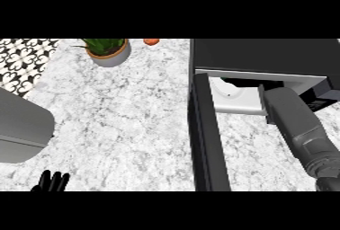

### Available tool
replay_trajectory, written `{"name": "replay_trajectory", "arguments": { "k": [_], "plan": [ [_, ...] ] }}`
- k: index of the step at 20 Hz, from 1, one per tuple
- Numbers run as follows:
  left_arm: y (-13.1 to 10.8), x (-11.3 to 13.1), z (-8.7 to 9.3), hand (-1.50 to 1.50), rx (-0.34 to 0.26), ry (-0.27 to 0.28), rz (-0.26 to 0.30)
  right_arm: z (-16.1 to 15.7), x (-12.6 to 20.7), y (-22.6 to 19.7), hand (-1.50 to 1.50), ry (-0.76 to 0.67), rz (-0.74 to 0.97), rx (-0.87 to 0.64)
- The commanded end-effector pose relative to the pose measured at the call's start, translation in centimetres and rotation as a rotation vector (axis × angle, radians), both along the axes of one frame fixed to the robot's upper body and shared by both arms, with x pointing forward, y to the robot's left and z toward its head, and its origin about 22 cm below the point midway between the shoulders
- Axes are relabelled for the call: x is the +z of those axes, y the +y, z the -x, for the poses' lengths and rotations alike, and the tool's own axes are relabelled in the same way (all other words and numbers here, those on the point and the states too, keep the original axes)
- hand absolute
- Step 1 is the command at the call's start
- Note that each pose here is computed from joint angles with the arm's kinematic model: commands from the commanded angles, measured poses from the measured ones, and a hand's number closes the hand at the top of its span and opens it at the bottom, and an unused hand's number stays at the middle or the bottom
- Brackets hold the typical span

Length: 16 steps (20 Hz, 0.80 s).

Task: Pick up the milk, place it into the microwave and close the microwave

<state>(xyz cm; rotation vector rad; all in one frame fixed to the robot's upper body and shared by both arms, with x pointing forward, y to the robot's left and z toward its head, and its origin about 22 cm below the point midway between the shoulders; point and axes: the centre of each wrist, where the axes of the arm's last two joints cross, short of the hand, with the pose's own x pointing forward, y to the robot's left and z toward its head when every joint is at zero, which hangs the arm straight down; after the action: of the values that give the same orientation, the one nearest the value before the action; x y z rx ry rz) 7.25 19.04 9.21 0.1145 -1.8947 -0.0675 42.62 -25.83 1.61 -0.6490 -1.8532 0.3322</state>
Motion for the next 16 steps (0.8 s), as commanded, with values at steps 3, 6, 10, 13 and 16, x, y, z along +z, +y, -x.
{"name": "replay_trajectory", "arguments": {
  "k": [3,6,10,13,16],
  "plan": [
    [-1.8,-0.9,0.7,-1.5,-0.021,0.016,0.008,0.6,0.6,-4.2,-1.5,-0.032,-0.117,0.03],
    [-0.2,-0.7,0.0,-1.5,0.007,0.008,0.033,1.4,-0.8,-4.3,-1.5,-0.006,-0.159,0.068],
    [-0.9,-0.9,0.1,-1.5,-0.012,0.014,0.037,2.5,-2.2,-4.9,-1.5,0.02,-0.208,0.093],
    [-0.9,0.4,0.0,-1.5,-0.003,0.004,0.047,3.7,-3.6,-6.0,-1.5,0.064,-0.249,0.176],
    [-1.4,-0.1,-0.2,-1.5,-0.023,-0.006,0.029,5.0,-5.5,-5.6,-1.5,0.089,-0.275,0.185]
  ]
}}
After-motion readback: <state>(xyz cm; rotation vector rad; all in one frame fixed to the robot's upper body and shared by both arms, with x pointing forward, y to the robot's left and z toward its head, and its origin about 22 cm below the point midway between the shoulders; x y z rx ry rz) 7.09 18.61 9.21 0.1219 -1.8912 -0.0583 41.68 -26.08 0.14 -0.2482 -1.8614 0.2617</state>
